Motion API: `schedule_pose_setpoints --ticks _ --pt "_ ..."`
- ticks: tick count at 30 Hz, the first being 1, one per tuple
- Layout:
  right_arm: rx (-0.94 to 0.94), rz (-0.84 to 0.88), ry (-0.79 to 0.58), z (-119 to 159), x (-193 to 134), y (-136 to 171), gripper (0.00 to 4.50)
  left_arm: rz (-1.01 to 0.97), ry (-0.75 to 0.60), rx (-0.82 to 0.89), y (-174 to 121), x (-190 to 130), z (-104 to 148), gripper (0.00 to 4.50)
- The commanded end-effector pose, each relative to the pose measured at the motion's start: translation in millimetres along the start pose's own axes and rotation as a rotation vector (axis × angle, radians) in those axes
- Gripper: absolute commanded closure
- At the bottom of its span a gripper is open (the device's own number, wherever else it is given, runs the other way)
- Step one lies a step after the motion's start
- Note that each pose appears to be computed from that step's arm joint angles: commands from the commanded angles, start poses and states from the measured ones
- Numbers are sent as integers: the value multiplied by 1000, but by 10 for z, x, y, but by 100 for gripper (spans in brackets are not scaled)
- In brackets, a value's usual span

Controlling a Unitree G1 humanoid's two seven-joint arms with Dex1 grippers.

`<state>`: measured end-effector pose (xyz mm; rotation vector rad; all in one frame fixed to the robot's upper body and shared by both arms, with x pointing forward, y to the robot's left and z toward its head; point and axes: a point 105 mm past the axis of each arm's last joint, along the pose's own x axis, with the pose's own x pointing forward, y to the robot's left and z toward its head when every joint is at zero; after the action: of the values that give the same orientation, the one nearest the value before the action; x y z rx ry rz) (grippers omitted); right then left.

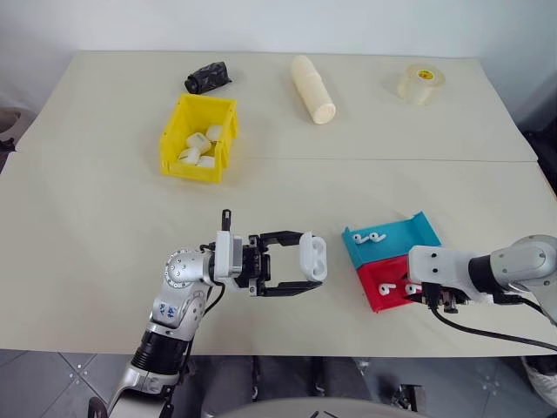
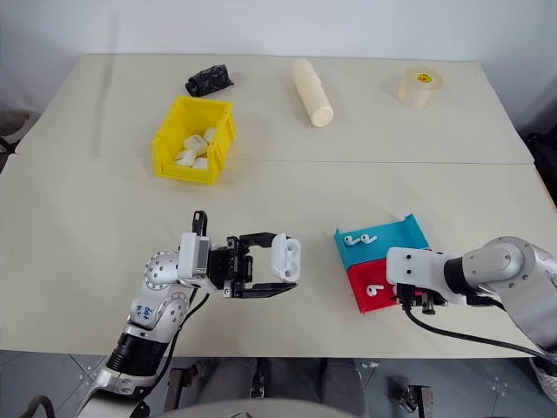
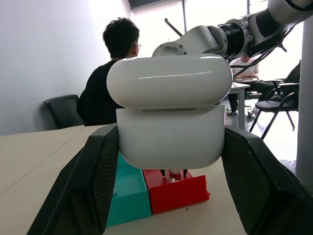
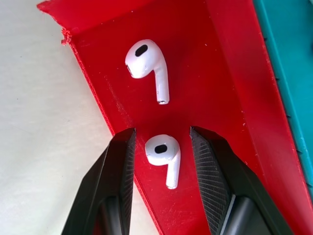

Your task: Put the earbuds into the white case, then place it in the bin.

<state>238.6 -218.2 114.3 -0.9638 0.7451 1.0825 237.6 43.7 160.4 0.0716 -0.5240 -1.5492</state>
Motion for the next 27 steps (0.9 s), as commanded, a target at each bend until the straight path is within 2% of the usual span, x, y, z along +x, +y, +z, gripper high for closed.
schedule_pose_setpoints --ticks 1,15,18,20,27 --pt "-20 6 22 -12 -12 -3 271 -9 -23 29 -14 37 87 172" --pt "-47 33 61 -79 3 23 271 -5 -24 33 5 42 100 172" --pt "-44 33 51 -57 23 25 333 -2 -24 33 10 41 99 172" --pt "-45 31 49 -47 34 25 395 -2 -24 32 8 44 100 172" --pt "-34 -6 41 -18 -24 1 402 -4 -28 22 15 38 95 172"
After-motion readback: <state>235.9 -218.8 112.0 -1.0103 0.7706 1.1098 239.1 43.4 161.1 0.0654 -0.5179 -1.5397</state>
